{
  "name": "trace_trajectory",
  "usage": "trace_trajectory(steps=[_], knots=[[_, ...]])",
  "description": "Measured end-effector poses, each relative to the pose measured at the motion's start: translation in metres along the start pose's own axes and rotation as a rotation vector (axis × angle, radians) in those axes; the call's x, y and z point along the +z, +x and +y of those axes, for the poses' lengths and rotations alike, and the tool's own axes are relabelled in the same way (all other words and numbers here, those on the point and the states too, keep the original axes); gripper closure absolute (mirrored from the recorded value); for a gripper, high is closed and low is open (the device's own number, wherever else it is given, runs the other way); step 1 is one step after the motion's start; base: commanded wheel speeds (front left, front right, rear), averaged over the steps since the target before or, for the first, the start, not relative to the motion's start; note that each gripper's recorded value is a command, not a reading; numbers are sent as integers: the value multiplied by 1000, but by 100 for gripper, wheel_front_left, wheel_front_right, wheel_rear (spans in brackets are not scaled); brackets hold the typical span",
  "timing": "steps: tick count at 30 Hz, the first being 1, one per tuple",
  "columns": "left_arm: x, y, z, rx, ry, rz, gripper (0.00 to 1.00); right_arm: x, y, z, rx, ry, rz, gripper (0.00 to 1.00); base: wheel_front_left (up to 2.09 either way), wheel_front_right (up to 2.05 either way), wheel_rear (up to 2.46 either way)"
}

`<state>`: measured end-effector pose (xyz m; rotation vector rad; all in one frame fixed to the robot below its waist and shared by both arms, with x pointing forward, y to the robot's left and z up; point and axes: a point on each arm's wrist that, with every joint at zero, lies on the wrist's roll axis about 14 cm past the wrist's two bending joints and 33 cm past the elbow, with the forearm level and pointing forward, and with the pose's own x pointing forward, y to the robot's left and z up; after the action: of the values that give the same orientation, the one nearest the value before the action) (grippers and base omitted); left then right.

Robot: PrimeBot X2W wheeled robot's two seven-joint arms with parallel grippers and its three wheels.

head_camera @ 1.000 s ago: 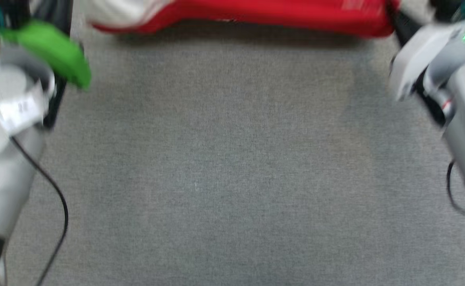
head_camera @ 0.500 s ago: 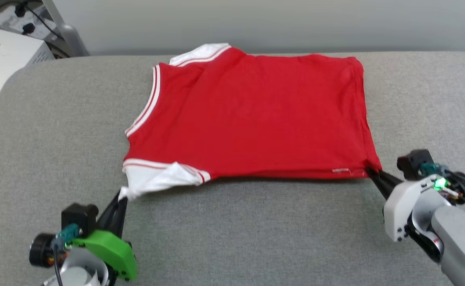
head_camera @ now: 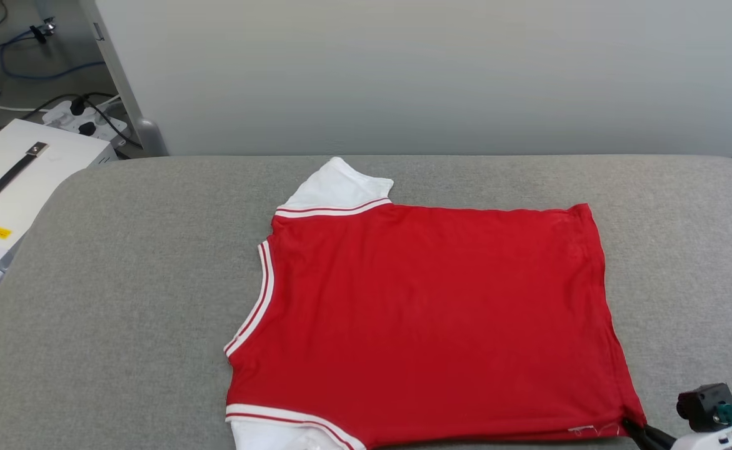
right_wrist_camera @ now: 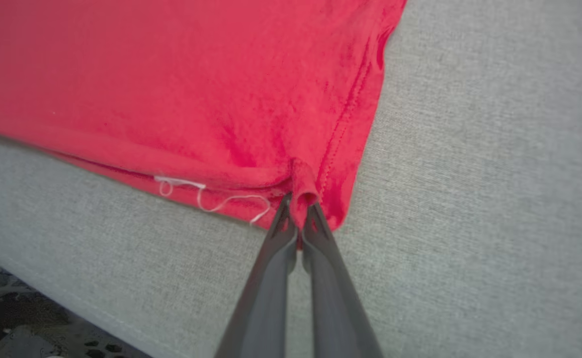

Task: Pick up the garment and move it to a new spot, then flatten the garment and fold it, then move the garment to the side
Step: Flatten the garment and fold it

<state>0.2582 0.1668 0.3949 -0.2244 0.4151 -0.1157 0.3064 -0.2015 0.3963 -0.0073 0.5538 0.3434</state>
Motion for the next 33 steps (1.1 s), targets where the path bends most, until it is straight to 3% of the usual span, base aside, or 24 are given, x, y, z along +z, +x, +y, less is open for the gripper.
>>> trace_trajectory(steps=[6, 10, 24, 33], knots=[[-1, 1, -3, -9, 2, 4, 100, -3, -8, -3, -22, 35, 24, 100, 0, 0, 0], [22, 18, -3, -40, 41, -44, 100, 6, -4, -1, -21, 38, 21, 100, 0, 0, 0], [116, 120, -18, -193, 244, -170, 100, 92, 41, -24, -45, 0, -96, 100, 0, 0, 0], [98, 181, 3, -181, 265, -57, 100, 84, 87, -44, -69, 8, 1, 100, 0, 0, 0]])
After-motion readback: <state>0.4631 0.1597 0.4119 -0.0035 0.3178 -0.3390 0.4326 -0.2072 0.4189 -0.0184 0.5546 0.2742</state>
